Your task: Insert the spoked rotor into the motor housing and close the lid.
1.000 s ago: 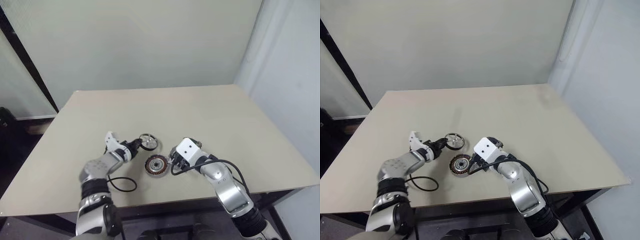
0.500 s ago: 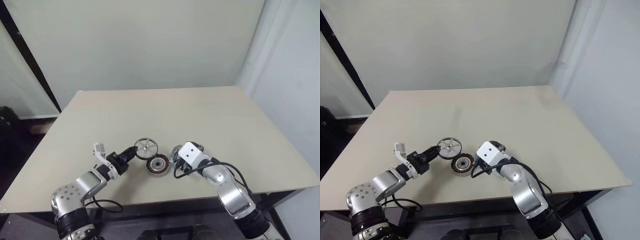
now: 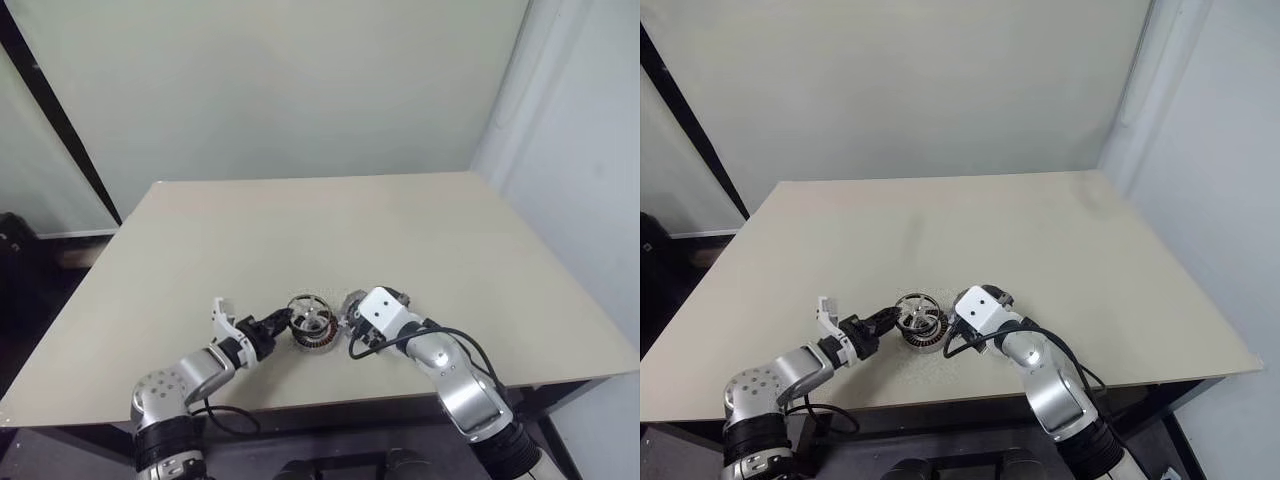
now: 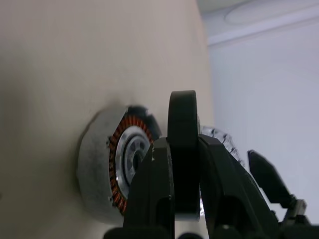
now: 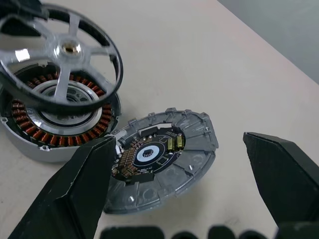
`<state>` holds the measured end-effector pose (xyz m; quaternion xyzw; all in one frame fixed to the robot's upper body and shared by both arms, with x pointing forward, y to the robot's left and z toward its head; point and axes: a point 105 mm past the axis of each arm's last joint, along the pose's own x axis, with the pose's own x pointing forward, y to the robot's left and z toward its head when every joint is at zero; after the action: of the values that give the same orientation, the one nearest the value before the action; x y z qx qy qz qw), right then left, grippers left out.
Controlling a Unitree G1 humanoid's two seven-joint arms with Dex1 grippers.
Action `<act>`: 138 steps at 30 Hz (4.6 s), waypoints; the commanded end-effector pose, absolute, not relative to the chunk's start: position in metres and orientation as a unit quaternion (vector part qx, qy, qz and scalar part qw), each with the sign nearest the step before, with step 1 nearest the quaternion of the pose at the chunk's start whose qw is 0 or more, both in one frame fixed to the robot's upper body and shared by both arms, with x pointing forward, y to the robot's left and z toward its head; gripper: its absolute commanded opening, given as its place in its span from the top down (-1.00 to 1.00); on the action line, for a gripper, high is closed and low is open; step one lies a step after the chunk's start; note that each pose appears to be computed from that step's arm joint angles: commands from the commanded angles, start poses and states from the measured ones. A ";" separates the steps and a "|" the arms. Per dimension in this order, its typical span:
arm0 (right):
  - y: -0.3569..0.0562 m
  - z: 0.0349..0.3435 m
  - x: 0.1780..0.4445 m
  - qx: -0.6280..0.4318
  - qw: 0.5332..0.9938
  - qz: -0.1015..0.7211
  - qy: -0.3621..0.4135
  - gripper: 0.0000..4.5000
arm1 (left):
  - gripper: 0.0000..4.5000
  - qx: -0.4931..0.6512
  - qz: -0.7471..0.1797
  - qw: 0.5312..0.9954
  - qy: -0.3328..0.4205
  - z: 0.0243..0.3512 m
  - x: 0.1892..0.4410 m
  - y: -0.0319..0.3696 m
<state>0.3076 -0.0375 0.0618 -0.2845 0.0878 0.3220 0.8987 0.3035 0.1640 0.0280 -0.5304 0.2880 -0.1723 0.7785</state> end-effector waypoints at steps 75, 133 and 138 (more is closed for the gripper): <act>0.026 0.069 0.308 -0.098 0.904 0.396 0.130 -1.00 | 0.99 -0.035 -0.228 0.945 0.233 0.065 0.282 0.214; 0.045 0.046 0.325 -0.087 0.816 0.553 0.145 -0.45 | 1.00 -0.025 -0.269 0.919 0.287 0.044 0.247 0.214; 0.049 0.045 0.329 -0.103 0.831 0.521 0.166 -0.45 | 1.00 -0.028 -0.269 0.919 0.287 0.041 0.248 0.210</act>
<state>0.3217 0.0404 0.0234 -0.0903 0.1954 0.5263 0.8226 0.2427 0.2141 0.0315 -0.0421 0.3085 -0.2618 0.9135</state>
